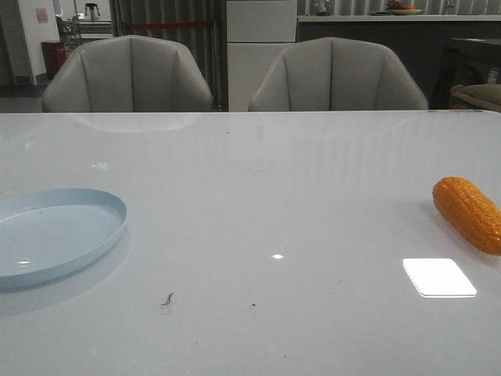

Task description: Place corn on plate with both arms

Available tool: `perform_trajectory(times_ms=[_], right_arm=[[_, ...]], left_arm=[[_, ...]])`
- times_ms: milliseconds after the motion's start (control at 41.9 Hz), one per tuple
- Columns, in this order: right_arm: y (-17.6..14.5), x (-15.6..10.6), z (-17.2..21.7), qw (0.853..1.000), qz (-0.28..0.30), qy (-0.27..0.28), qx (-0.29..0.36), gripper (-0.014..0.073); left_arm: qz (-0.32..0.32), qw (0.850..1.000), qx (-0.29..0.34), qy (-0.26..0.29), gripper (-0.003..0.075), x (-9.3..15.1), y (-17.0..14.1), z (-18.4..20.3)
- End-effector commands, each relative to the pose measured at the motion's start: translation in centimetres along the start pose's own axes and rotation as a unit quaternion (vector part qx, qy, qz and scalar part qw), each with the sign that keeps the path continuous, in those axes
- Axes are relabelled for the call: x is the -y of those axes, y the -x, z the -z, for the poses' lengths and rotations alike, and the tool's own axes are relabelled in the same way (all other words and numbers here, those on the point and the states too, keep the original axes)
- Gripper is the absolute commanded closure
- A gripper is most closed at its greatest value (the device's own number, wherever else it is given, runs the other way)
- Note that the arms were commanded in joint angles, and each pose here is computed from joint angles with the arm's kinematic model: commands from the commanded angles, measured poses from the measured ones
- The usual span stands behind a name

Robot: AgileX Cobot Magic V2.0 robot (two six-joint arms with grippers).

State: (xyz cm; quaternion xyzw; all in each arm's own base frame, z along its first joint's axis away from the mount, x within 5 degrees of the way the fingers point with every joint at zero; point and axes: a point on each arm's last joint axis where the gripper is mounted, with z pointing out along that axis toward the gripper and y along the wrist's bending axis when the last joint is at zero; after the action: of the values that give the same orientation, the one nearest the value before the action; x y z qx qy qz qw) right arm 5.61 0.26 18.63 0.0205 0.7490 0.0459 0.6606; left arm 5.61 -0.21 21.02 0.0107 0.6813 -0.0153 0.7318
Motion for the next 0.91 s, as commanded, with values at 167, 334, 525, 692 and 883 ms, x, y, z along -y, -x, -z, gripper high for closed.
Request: perform_trajectory(times_ms=[167, 334, 525, 692, 883], right_arm=[[1.44, -0.09, 0.35, 0.998, 0.000, 0.002, 0.061, 0.0539], [1.44, -0.09, 0.35, 0.998, 0.000, 0.002, 0.061, 0.0539], [1.44, -0.09, 0.35, 0.998, 0.000, 0.002, 0.061, 0.0539], [1.46, -0.09, 0.36, 0.998, 0.000, 0.002, 0.062, 0.0539], [1.51, -0.10, 0.36, 0.998, 0.000, 0.002, 0.065, 0.0539]], left_arm=[[-0.001, 0.999, 0.050, 0.001, 0.0631, -0.02, 0.76, 0.14], [-0.001, 0.999, 0.050, 0.001, 0.0631, -0.02, 0.76, 0.14], [-0.001, 0.999, 0.050, 0.001, 0.0631, -0.02, 0.76, 0.14], [-0.001, 0.999, 0.050, 0.001, 0.0631, -0.02, 0.76, 0.14], [-0.001, 0.999, 0.050, 0.001, 0.0631, -0.02, 0.76, 0.14]])
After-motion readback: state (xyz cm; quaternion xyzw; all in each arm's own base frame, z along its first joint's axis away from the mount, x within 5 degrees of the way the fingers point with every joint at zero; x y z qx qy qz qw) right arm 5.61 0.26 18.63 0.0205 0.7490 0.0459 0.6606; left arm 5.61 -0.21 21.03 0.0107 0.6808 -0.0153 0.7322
